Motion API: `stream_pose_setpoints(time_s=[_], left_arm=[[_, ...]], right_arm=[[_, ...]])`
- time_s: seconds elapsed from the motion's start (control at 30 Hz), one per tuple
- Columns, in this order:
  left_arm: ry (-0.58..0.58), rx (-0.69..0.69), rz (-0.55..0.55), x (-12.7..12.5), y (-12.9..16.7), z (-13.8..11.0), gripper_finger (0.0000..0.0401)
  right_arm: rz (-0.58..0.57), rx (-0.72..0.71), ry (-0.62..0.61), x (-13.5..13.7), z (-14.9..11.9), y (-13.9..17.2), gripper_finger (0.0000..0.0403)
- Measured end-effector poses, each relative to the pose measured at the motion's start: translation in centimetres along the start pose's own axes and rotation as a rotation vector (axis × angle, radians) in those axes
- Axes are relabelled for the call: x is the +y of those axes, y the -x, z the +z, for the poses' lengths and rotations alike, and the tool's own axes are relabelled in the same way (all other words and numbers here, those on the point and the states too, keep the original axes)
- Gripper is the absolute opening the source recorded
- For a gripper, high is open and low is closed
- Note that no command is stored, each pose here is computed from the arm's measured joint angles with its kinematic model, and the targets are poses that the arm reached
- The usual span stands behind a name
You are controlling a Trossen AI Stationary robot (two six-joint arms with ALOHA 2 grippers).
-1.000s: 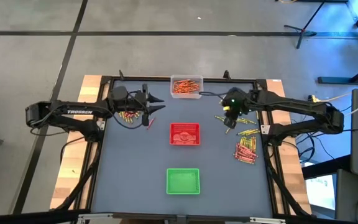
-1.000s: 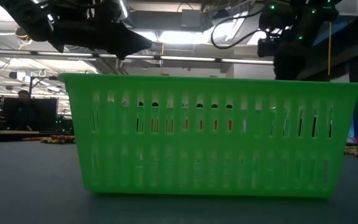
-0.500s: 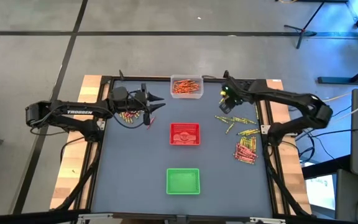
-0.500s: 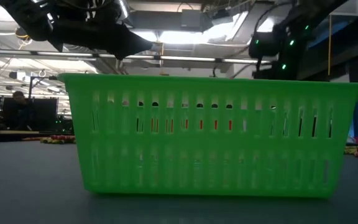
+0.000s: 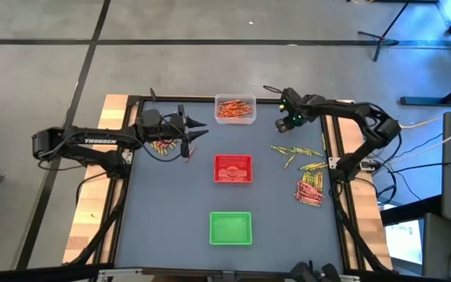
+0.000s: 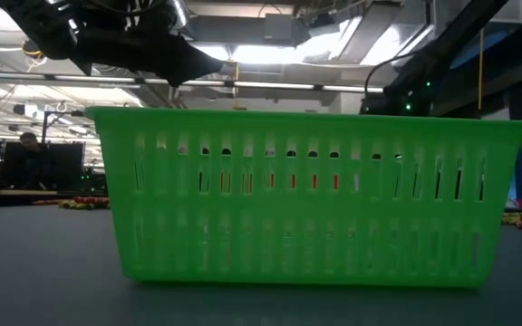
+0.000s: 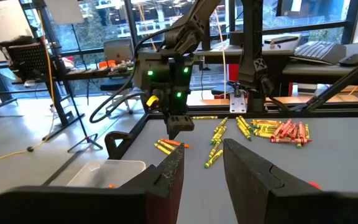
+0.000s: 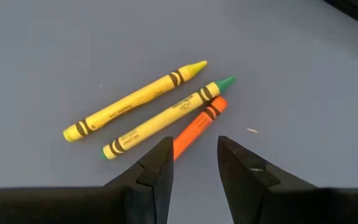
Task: Sort crayons
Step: Put the orange crayon into the transparent bin
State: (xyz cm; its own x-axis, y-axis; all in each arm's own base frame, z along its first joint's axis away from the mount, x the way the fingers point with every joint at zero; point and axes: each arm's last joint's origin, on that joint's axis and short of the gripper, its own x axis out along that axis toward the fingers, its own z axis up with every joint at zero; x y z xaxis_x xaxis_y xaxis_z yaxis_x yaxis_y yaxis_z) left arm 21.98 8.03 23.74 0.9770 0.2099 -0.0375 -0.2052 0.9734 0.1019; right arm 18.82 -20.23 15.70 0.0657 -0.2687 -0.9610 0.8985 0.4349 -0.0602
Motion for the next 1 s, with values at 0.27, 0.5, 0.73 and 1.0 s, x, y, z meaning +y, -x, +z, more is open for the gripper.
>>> stream_pose_setpoints(time_s=[0.27, 0.5, 0.73, 1.0], left_arm=[[0.000, 0.000, 0.000, 0.0, 0.0, 0.0, 0.0096], [0.000, 0.000, 0.000, 0.0, 0.0, 0.0, 0.0096], [-0.006, 0.000, 0.000, 0.0, 0.0, 0.0, 0.0096], [0.002, 0.001, 0.000, 0.0, 0.0, 0.0, 0.0096]], right_arm=[[-0.013, 0.035, -0.023, 0.2, 0.0, -1.5, 0.0124], [-0.018, 0.062, 0.010, 0.4, 0.1, -2.5, 0.0121], [-0.015, 0.057, 0.053, 0.5, 0.1, -2.5, 0.0061], [-0.012, 0.038, 0.146, 0.4, 0.1, -1.9, 0.0011]])
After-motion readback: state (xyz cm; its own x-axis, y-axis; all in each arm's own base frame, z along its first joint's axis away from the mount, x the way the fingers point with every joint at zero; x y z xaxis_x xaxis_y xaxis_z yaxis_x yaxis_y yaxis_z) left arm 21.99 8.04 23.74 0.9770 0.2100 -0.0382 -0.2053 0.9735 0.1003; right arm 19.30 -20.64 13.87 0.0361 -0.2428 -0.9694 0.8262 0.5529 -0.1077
